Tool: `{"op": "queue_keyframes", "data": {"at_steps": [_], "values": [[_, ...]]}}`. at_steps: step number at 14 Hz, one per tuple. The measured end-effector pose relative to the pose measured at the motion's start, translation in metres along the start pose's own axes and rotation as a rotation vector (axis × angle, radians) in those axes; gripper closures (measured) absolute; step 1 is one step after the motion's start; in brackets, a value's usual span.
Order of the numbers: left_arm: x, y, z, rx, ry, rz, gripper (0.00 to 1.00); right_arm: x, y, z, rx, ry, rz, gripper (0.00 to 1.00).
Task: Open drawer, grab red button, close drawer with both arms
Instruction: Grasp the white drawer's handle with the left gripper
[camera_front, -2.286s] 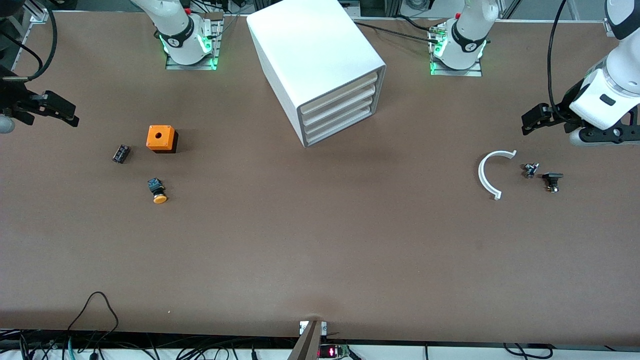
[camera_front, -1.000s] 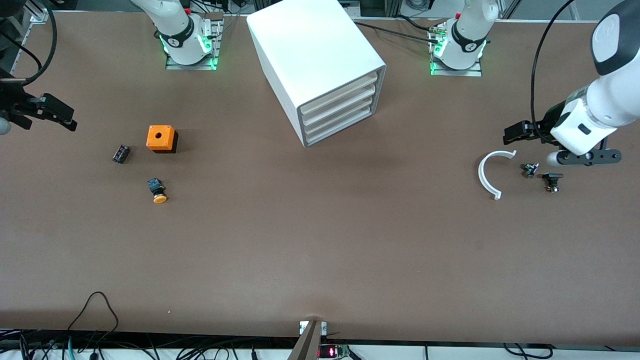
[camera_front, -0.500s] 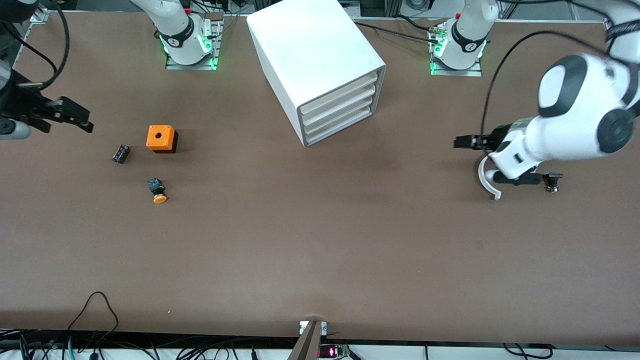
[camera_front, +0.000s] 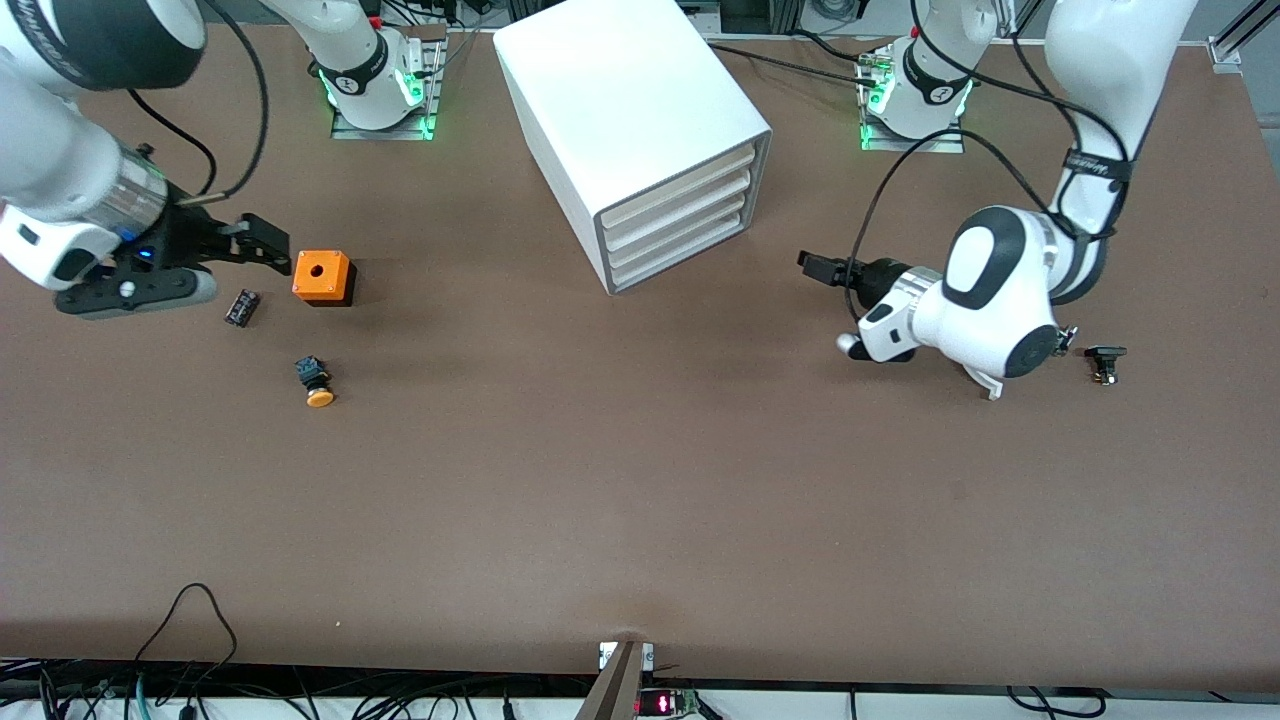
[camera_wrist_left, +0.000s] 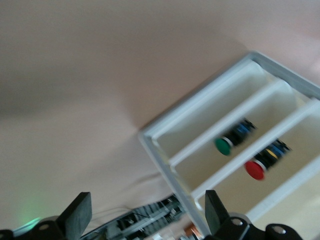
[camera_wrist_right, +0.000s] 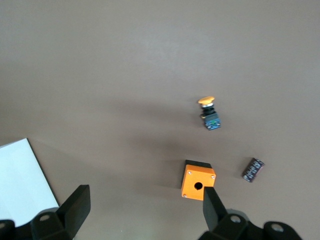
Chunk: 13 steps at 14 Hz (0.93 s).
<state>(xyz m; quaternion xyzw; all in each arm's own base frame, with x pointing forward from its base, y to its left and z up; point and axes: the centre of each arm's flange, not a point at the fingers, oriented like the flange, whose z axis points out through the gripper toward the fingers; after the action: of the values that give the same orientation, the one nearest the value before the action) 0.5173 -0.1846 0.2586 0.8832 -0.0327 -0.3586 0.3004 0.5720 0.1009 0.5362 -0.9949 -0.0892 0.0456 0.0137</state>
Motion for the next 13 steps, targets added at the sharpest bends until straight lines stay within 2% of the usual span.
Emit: {"op": "queue_keyframes", "data": {"at_steps": [3, 5, 9, 13], "values": [[0.003, -0.009, 0.048, -0.166, -0.073, 0.104, 0.0, 0.008, -0.035, 0.021, -0.006, -0.036, -0.059, 0.0], [0.002, -0.005, 0.079, -0.234, -0.099, 0.141, 0.0, 0.009, -0.055, 0.029, -0.009, -0.05, -0.092, 0.0], [-0.007, 0.018, 0.146, -0.266, -0.089, 0.191, 0.0, 0.0, -0.133, 0.032, -0.023, -0.042, -0.22, 0.0], [-0.014, 0.025, 0.167, -0.268, -0.106, 0.202, 0.0, -0.01, -0.175, 0.035, -0.03, -0.045, -0.29, 0.0]]}}
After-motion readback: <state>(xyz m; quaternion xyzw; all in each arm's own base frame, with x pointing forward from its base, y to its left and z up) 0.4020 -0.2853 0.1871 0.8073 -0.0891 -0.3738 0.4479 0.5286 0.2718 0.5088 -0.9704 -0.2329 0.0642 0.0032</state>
